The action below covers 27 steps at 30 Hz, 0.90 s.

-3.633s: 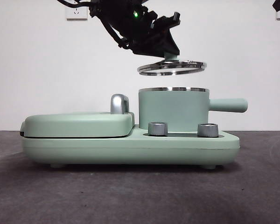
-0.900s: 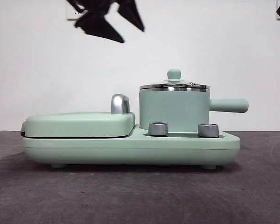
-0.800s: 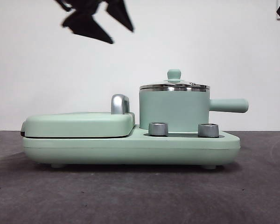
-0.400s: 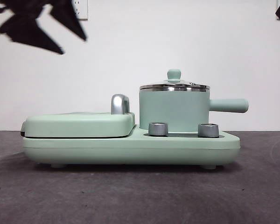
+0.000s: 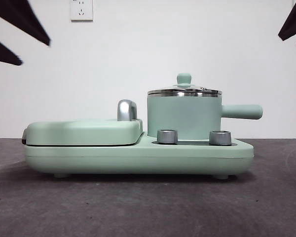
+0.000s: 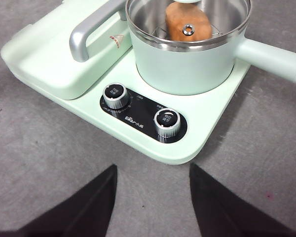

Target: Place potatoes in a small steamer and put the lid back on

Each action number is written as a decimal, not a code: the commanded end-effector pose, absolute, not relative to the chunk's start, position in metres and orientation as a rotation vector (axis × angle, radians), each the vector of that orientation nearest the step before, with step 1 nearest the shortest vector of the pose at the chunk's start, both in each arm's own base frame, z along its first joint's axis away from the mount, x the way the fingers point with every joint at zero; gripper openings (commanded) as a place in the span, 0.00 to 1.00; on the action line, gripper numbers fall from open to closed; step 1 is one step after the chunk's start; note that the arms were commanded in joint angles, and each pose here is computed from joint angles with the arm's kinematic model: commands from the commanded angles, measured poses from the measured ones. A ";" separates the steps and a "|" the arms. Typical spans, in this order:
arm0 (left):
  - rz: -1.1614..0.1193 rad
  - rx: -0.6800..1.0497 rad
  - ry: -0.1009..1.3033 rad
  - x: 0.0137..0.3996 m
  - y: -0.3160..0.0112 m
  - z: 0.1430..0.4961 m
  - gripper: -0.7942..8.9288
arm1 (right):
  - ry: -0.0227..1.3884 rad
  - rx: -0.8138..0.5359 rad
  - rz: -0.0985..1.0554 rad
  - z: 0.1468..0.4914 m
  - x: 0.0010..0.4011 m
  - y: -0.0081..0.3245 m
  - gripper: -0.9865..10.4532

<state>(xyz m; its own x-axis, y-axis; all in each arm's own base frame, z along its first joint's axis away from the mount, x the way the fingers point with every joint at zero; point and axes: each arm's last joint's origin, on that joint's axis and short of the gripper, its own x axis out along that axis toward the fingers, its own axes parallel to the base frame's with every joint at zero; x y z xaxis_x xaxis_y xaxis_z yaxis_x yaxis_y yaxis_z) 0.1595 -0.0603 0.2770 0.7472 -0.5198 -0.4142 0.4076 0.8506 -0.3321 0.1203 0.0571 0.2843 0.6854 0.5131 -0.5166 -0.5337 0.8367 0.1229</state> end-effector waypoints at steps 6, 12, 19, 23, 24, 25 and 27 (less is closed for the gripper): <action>-0.461 -0.239 0.574 0.123 -0.047 0.272 0.43 | 0.550 -0.023 0.606 0.286 0.127 0.061 0.29; -0.456 -0.246 0.548 0.105 -0.041 0.276 0.43 | 0.561 -0.021 0.617 0.285 0.126 0.061 0.29; -0.470 -0.240 0.485 0.092 -0.037 0.281 0.08 | 0.544 -0.024 0.613 0.286 0.127 0.061 0.10; -0.469 -0.239 0.485 0.090 -0.036 0.281 0.09 | 0.531 -0.022 0.621 0.287 0.127 0.062 0.10; -0.469 -0.239 0.487 0.090 -0.036 0.281 0.09 | 0.528 -0.022 0.619 0.288 0.127 0.062 0.10; -0.468 -0.239 0.487 0.090 -0.036 0.281 0.09 | 0.527 -0.022 0.619 0.288 0.127 0.062 0.10; -0.469 -0.239 0.486 0.090 -0.036 0.281 0.09 | 0.520 -0.021 0.619 0.288 0.127 0.062 0.10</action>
